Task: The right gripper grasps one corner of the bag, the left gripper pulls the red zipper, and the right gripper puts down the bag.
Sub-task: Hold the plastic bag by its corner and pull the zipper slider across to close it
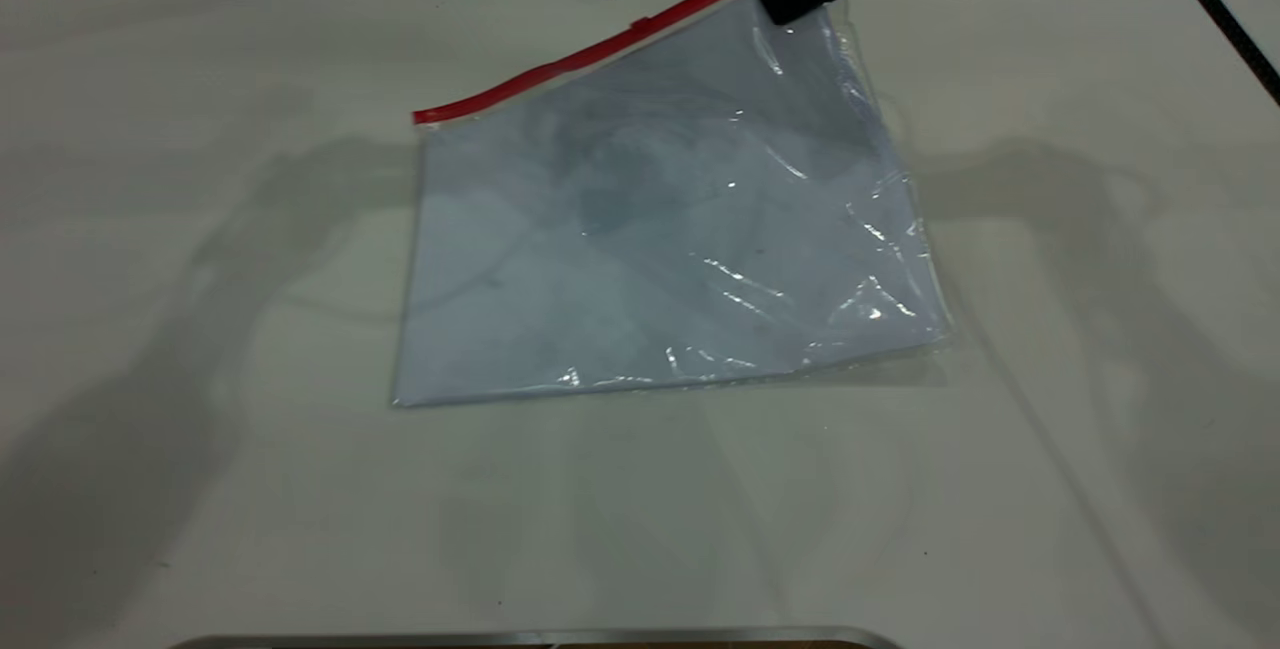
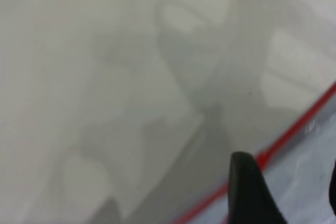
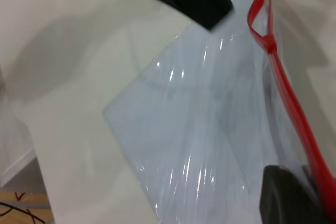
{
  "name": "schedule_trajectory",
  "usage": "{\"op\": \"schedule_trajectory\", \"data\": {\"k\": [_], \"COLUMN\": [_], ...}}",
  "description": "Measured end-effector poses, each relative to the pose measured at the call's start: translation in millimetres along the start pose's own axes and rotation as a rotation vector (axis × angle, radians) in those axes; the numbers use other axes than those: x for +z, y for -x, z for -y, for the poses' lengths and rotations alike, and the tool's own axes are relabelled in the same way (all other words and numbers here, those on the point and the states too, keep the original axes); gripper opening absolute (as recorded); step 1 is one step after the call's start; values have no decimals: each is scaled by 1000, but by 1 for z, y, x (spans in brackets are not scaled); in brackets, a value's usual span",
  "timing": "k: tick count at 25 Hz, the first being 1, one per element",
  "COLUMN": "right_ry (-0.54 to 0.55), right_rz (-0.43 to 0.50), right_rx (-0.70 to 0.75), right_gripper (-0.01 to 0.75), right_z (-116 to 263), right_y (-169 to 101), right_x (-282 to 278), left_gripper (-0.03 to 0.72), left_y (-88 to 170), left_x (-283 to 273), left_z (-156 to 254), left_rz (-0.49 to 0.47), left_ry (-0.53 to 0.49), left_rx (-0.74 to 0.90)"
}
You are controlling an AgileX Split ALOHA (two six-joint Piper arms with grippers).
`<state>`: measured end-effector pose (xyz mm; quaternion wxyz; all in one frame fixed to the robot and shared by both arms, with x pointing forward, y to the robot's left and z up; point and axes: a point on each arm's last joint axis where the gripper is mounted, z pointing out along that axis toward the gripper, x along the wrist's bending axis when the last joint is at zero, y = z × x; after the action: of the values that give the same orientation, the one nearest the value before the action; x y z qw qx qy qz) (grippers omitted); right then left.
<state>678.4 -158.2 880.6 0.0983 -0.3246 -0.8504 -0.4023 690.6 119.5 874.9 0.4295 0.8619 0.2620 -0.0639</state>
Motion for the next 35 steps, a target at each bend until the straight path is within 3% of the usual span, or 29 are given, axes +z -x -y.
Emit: {"op": "schedule_trajectory", "data": {"k": [16, 28, 35], "right_ry": [-3, -2, -2], "right_rz": [-36, -36, -36], "right_rx": [-5, -17, -17], "right_gripper": [34, 34, 34], "right_z": [-1, -1, -1], "right_y": [-6, -6, -6], "right_x": [3, 3, 3], "left_gripper": [439, 272, 104], "left_y": [-5, -3, -3], "left_x": [21, 21, 21], "left_z": [14, 14, 14], "left_rz": [-7, 11, 11], "left_ry": [-28, -30, -30], "left_rx": [52, 52, 53]}}
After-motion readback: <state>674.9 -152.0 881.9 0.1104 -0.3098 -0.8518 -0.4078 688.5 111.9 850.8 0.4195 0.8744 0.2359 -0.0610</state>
